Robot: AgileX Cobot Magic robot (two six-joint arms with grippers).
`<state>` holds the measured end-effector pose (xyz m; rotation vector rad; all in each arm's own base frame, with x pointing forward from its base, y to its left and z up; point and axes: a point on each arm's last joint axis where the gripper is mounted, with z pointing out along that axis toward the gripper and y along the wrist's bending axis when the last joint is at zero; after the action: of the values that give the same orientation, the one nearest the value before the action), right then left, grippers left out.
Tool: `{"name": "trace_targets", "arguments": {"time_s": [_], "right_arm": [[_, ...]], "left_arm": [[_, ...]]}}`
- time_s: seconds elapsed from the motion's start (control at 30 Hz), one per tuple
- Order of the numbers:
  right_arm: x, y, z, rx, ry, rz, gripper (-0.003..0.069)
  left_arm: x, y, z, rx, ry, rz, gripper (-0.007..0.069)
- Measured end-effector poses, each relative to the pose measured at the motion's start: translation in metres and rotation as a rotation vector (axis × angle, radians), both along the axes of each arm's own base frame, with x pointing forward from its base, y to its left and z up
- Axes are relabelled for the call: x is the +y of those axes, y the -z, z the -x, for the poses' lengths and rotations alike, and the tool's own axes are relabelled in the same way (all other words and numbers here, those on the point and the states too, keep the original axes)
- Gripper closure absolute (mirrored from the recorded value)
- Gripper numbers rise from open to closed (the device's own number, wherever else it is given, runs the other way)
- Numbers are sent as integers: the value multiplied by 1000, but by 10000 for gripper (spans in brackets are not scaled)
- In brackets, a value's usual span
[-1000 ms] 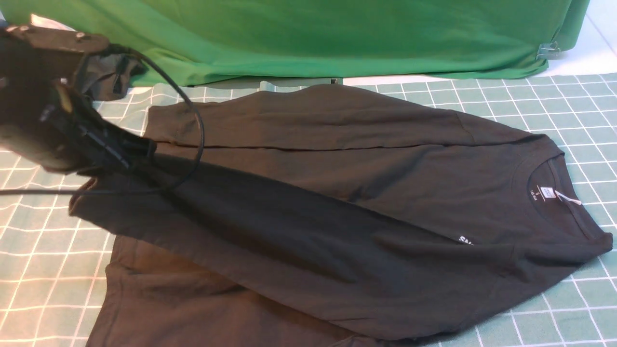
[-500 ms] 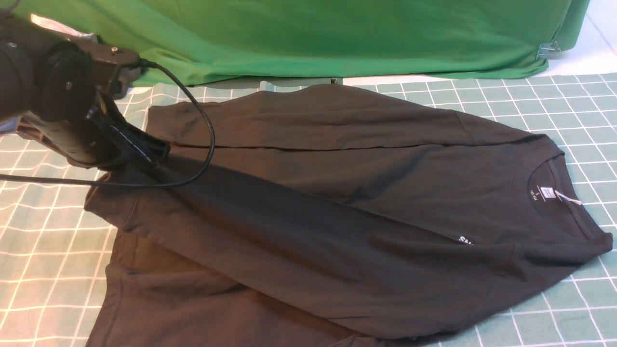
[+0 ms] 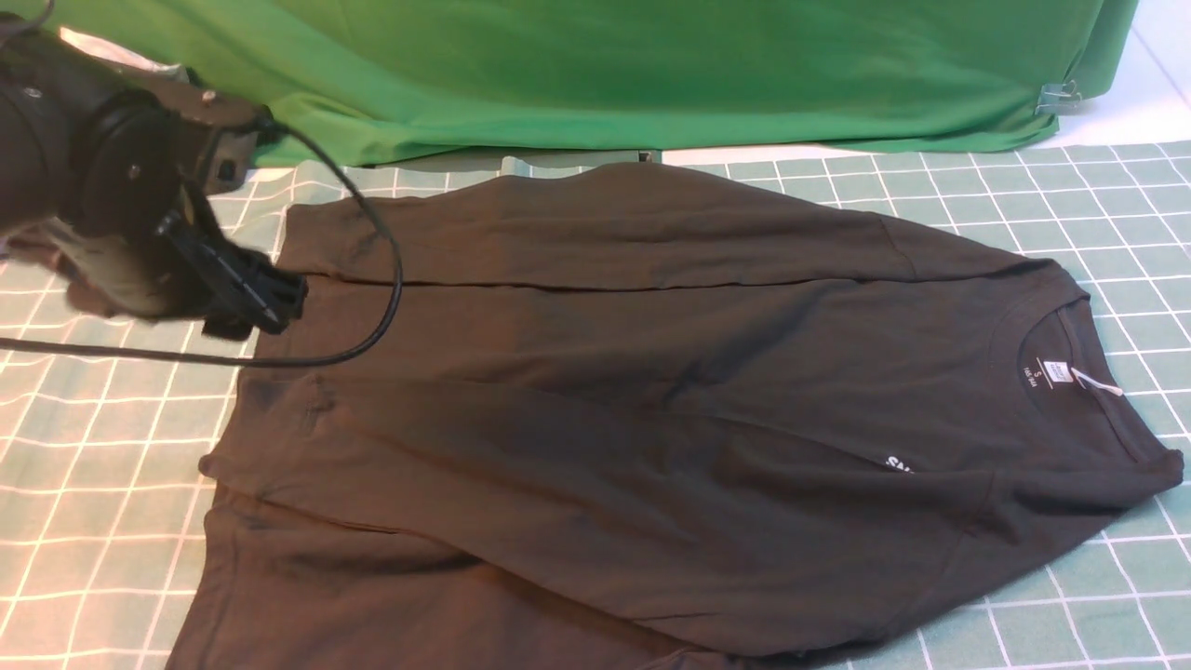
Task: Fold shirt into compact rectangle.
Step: 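Fold the left side of the black T-shirt inward over its body, then grab the top left corner of the dark shirt with the left gripper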
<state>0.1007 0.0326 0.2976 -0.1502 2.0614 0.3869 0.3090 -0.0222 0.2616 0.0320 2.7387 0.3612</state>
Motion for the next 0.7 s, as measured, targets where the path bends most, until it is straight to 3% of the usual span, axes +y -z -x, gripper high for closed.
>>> {"name": "trace_targets", "arguments": {"time_s": [0.23, 0.4, 0.47, 0.6, 0.7], "right_arm": [[0, 0, 0, 3, -1, -1, 611], [0, 0, 0, 3, -1, -1, 603], [0, 0, 0, 4, -1, -3, 602], [0, 0, 0, 2, 0, -3, 600], [0, -1, -1, -10, 6, -5, 594]], "left_arm": [[-4, 16, 35, 226, -98, 96, 293], [-10, 48, 88, 371, -155, 245, 455], [-10, 55, 100, 377, -160, 260, 477], [-7, 70, 115, 356, -156, 266, 473], [-7, 83, 121, 318, -168, 279, 384]]}}
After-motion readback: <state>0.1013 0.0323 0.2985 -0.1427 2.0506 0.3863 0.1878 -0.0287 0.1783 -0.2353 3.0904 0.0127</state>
